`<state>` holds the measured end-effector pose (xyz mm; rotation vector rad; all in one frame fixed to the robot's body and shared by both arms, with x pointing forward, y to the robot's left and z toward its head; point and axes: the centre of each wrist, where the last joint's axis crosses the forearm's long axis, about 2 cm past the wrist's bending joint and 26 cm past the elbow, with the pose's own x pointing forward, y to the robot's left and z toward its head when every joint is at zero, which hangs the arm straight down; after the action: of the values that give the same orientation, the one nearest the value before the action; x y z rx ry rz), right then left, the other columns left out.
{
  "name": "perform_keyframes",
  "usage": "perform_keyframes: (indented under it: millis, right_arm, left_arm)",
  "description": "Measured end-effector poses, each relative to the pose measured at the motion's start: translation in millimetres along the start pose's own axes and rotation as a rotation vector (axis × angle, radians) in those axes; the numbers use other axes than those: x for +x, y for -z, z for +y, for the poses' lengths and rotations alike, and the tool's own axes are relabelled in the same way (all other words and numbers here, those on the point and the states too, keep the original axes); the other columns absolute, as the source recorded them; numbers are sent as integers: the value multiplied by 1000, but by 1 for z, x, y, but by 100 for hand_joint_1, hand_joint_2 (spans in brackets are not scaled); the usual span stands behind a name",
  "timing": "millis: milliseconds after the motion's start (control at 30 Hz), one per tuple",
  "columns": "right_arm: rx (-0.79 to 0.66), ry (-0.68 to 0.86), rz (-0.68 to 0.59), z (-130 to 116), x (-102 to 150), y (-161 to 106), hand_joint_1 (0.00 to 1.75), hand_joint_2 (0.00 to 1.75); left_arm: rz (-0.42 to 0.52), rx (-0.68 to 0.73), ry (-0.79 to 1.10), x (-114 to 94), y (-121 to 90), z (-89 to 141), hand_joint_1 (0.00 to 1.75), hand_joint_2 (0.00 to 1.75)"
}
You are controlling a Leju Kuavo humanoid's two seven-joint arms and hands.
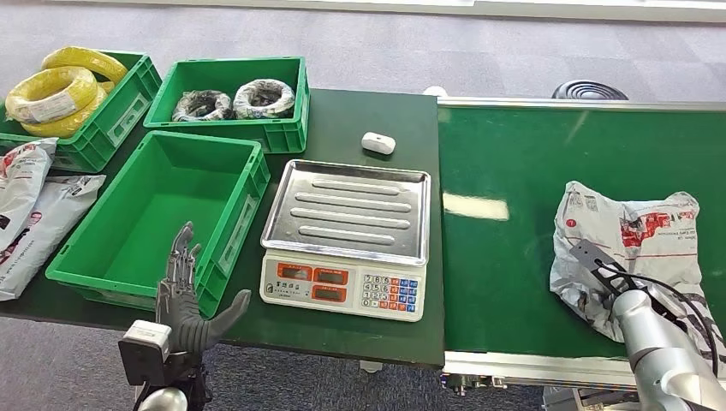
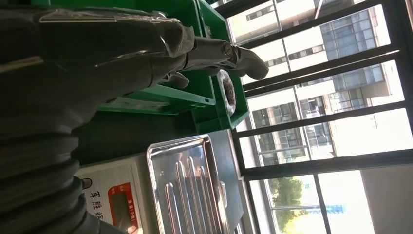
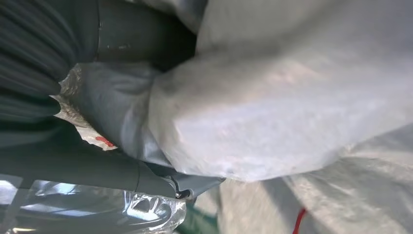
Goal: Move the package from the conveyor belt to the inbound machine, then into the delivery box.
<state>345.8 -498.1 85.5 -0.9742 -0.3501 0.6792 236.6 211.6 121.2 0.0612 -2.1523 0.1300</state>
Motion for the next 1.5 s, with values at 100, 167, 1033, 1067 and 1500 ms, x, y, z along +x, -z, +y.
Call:
perform_keyframes:
  millis: [100, 167, 1033, 1067, 1500]
  right_arm:
    - [-193, 87, -86, -4, 10, -4, 175, 175]
    - [-324, 157, -178, -9, 19, -7, 175, 175]
    - [-460, -2, -1607, -15, 241, -233, 175, 175]
    - [-449, -11, -1628, -15, 245, -237, 167, 175]
    - [-342, -138, -1477, -3, 254, -232, 0, 175]
  left_arm:
    - [5, 13, 5, 3, -7, 2, 0, 175]
    - [5, 22, 10, 6, -11, 4, 0, 175]
    - [-168, 117, 105, 12, 29, 36, 0, 175]
    - [-174, 128, 113, 13, 31, 39, 0, 175]
    - [-220, 194, 183, 29, 39, 63, 0, 175]
